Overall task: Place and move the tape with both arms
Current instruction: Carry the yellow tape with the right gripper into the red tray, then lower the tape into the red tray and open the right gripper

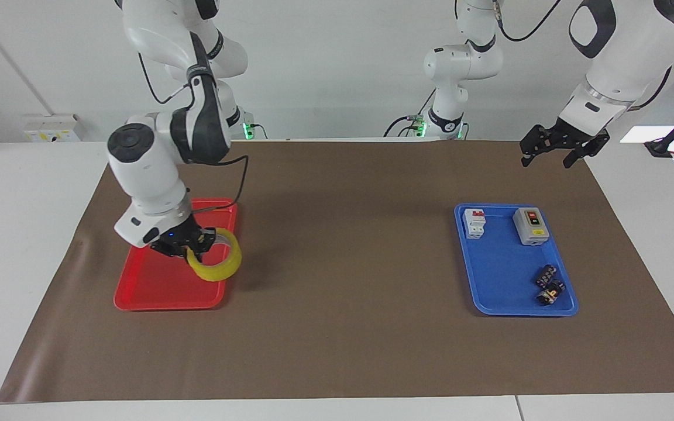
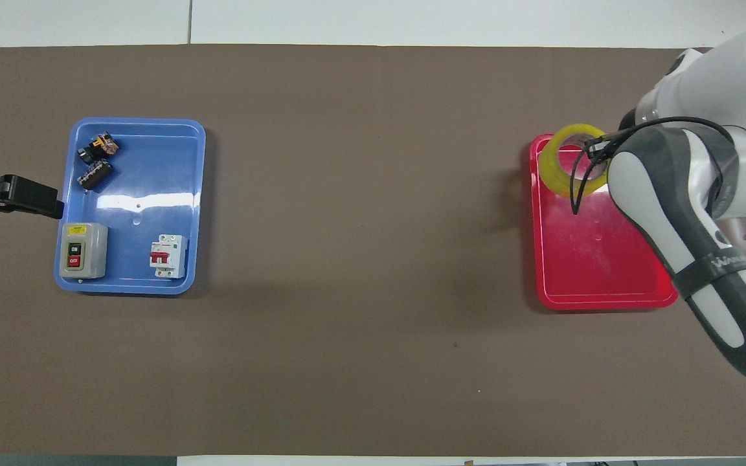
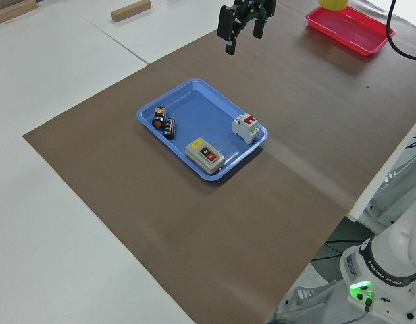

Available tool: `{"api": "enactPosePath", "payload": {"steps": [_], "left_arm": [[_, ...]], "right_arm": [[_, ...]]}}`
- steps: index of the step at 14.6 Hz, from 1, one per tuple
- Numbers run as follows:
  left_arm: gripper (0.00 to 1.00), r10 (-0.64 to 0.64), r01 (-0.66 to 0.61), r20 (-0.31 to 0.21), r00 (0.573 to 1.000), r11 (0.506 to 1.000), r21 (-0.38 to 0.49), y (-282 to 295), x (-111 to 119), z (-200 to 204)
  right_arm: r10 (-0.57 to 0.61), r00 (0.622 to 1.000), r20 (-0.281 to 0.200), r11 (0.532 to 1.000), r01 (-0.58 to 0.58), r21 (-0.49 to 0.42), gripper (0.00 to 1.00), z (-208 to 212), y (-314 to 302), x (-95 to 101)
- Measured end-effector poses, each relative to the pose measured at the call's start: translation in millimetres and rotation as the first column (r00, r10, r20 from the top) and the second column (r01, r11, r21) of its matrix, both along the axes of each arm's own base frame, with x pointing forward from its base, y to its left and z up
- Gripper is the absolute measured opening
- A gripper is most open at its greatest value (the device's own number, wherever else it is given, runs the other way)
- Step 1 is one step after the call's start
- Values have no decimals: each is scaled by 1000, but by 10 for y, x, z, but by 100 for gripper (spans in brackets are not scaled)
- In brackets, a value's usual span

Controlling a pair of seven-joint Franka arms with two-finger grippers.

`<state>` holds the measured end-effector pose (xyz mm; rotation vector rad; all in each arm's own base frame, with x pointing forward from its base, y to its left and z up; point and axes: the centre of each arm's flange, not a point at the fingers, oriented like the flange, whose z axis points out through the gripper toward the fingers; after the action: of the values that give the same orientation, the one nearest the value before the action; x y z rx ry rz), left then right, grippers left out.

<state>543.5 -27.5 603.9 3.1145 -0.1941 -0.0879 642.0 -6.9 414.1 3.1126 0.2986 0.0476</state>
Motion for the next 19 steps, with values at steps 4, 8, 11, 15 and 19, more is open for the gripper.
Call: {"api": "enactPosePath", "payload": {"steps": [4,8,11,15,19], "left_arm": [[100,0,0,-1,1000,1000,0,0,0,-4],[100,0,0,-2,1000,1000,0,-1,-1,-9],[100,0,0,-2,1000,1000,0,-1,-1,-10],[100,-2,2,-2,1000,1000,0,-1,-1,-10],[100,-2,2,-2,1000,1000,0,-1,-1,-10]], "right_arm": [[48,999,2,999,-48,6,21,-459,-685,-305],[56,998,-12,998,-56,24,21,-577,-619,-493],[62,998,21,998,-62,22,21,-699,-548,-609],[62,998,31,998,-63,19,21,-854,-530,-704],[61,997,55,998,-61,15,36,-900,-530,-729]]}}
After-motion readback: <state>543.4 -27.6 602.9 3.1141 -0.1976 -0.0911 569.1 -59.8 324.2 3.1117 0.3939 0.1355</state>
